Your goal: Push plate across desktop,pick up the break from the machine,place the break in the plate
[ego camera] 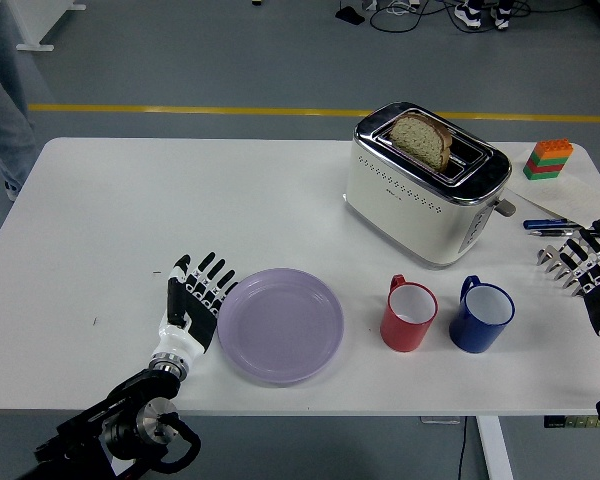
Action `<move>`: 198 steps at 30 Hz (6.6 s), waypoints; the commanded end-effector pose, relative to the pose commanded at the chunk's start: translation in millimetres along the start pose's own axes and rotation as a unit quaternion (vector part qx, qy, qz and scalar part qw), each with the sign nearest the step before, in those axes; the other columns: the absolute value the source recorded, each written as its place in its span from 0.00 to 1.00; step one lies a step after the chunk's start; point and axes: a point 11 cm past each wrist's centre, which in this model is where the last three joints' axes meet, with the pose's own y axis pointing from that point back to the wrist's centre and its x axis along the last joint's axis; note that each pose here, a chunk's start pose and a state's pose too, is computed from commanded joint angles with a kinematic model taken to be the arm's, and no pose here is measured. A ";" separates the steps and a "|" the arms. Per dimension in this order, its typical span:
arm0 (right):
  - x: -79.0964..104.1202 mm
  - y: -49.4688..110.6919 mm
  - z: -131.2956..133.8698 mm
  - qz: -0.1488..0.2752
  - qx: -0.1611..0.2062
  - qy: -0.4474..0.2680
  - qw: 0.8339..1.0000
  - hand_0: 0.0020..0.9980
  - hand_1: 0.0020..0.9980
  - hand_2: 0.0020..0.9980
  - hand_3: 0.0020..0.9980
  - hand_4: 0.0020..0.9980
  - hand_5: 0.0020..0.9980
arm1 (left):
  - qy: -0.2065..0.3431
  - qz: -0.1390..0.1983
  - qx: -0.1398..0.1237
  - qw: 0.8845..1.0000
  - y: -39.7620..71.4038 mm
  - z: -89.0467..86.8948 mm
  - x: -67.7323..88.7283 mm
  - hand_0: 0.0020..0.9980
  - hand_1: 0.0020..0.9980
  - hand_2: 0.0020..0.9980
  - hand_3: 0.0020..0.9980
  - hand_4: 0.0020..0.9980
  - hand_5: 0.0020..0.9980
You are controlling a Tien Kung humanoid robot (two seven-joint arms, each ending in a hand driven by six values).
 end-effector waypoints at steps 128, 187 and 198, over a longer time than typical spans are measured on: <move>-281.0 -144.9 -70.3 -0.173 0.054 0.680 0.711 0.90 0.84 0.89 0.88 0.86 0.33 | -0.129 0.072 -0.234 0.961 91.6 188.9 36.9 0.78 0.79 0.84 0.81 0.53 1.00; -260.4 -148.9 -47.3 -0.094 0.038 0.724 0.683 0.12 0.27 0.45 0.58 0.64 0.14 | -0.127 0.064 -0.238 0.961 85.3 184.0 32.6 0.77 0.77 0.83 0.75 0.48 1.00; -266.1 -147.9 -52.4 -0.082 0.062 0.732 0.674 0.06 0.20 0.39 0.48 0.51 0.11 | -0.126 0.069 -0.240 0.960 85.9 184.5 35.2 0.77 0.77 0.83 0.73 0.48 1.00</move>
